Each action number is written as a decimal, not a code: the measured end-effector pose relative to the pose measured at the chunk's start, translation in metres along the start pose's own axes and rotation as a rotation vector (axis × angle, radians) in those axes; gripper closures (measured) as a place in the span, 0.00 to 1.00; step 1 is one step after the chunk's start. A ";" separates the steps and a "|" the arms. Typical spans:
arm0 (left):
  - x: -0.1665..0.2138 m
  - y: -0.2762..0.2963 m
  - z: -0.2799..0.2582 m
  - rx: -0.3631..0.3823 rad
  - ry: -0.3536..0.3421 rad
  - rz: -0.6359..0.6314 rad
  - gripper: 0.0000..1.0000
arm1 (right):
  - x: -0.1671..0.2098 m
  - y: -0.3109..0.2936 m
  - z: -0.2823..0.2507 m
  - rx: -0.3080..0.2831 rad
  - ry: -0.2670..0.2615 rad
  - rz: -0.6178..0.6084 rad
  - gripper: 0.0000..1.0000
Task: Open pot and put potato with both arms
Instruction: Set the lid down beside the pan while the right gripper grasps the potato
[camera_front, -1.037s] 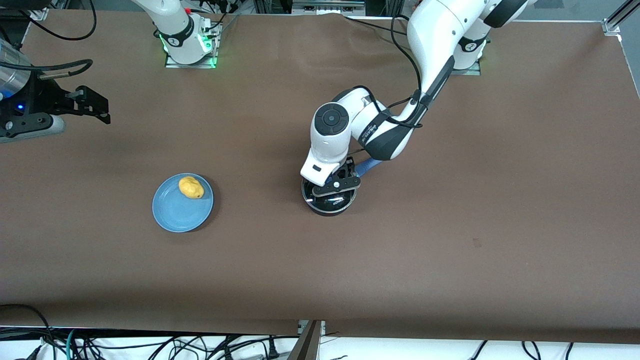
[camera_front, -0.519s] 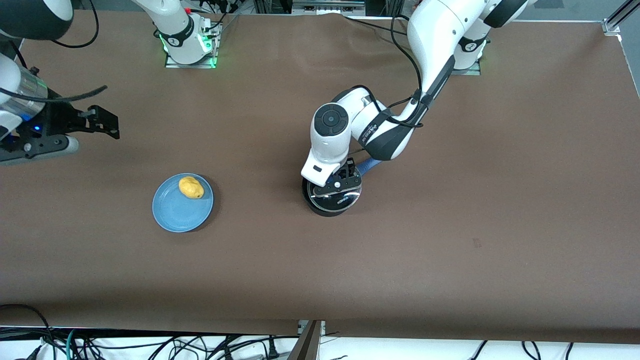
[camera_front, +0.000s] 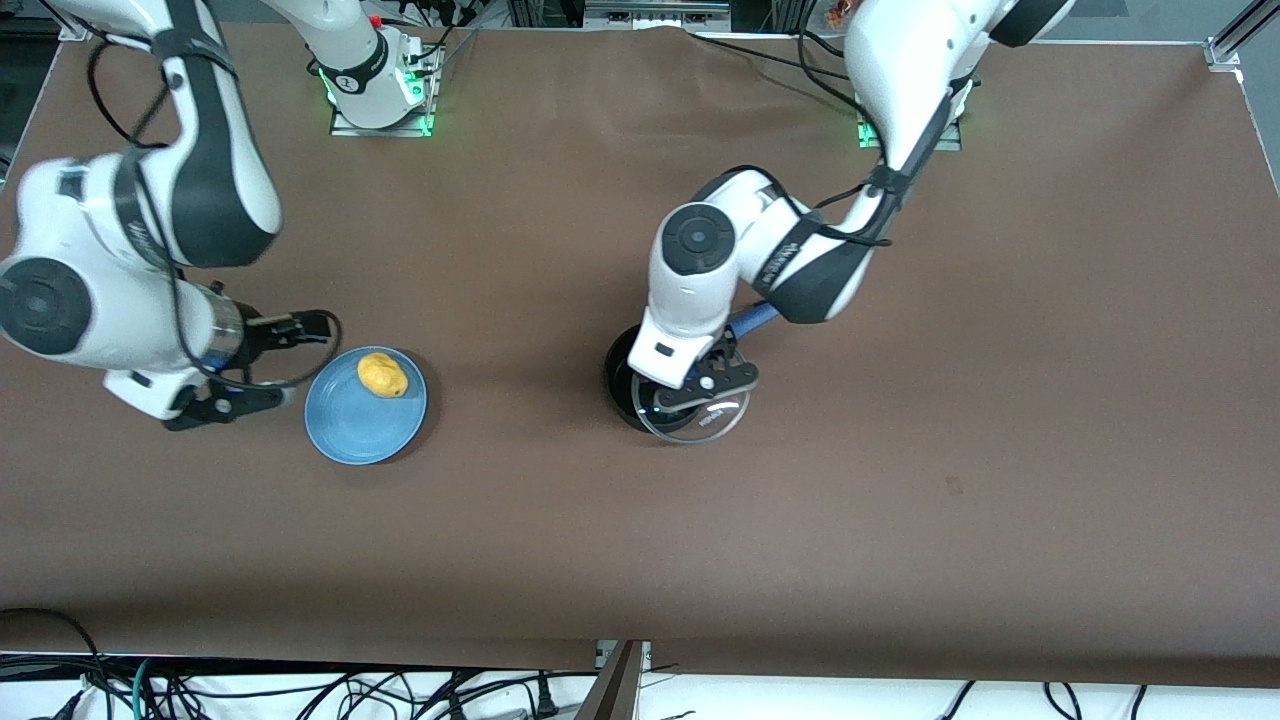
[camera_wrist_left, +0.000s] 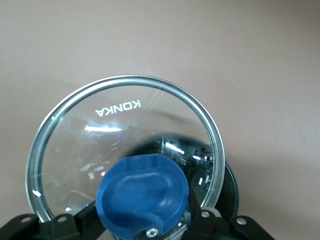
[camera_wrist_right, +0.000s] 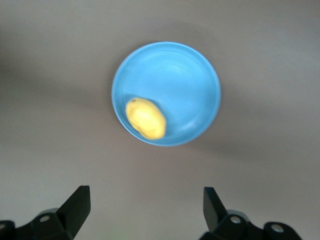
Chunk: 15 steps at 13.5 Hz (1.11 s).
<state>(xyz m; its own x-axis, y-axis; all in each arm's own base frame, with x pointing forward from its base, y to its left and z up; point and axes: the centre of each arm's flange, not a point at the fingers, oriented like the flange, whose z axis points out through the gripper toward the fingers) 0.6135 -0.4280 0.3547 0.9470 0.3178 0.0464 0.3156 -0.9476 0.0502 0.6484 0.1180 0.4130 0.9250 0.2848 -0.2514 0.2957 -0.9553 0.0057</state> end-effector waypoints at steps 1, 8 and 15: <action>0.021 -0.019 -0.012 -0.009 0.001 0.010 0.40 | 0.007 -0.015 0.015 -0.007 0.010 -0.023 0.00; 0.119 -0.216 -0.023 -0.051 -0.029 0.245 0.40 | 0.022 -0.031 0.139 -0.030 0.066 -0.276 0.00; 0.133 -0.374 0.047 -0.029 -0.047 0.392 0.40 | 0.010 -0.014 0.196 -0.030 0.069 -0.349 0.00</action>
<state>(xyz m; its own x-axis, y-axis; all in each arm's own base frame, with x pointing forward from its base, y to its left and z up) 0.6248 -0.0331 0.2953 0.9973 -0.0701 0.0216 -0.0714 -0.9953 0.0661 0.6066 0.1187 0.2207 0.7805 0.5994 -0.1776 0.6028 -0.7969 -0.0403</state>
